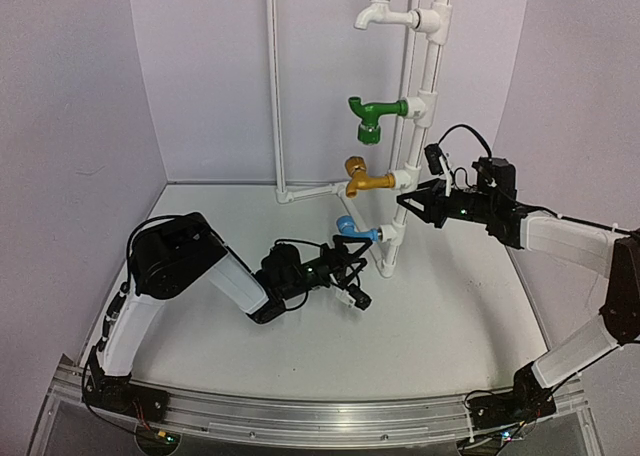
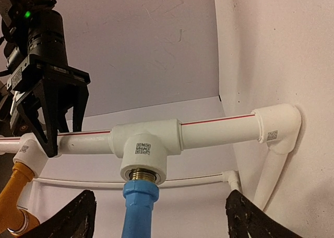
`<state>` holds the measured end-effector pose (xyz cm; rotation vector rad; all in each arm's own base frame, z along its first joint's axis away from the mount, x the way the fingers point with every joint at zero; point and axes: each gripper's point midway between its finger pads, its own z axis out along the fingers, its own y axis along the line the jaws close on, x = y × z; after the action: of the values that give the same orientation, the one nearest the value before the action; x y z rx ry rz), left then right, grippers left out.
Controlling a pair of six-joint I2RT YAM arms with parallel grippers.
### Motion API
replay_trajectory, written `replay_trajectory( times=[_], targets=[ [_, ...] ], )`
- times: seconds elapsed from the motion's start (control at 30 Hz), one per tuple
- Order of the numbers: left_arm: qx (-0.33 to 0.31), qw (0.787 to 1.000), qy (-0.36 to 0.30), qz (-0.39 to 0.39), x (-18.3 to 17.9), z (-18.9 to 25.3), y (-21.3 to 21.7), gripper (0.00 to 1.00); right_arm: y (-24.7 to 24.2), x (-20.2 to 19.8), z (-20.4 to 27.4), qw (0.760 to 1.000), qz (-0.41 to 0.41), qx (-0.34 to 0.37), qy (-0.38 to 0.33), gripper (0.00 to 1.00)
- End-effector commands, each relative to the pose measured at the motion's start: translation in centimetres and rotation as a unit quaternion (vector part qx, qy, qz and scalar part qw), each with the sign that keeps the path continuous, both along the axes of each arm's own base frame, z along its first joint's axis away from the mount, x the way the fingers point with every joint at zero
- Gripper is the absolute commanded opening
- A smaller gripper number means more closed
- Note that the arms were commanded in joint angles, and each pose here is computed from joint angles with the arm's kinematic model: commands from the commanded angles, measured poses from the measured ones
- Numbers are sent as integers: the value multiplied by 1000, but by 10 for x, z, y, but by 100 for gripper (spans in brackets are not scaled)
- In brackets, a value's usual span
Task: Install the water faucets
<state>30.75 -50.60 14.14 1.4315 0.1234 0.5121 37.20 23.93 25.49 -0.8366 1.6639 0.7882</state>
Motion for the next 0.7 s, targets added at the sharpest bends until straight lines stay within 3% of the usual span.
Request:
replay_trajectory(
  times=[0.0,0.33,0.47,0.57,0.67],
  targets=[
    [-37,999,-24,6,-9,26,12,97,1,6,-3,1000,-12,-9,24,0],
    [-40,999,26,26,-42,27,26,100,0,8,0,1000,-14,-7,25,0],
    [-100,987,95,81,-42,46,49,100,-1,6,0,1000,-14,-6,28,0],
    [-152,956,227,107,-47,58,71,100,-1,6,0,999,-14,-6,30,0],
    [-173,896,389,124,-43,60,92,100,-1,4,0,999,-13,-6,33,0]
  ],
)
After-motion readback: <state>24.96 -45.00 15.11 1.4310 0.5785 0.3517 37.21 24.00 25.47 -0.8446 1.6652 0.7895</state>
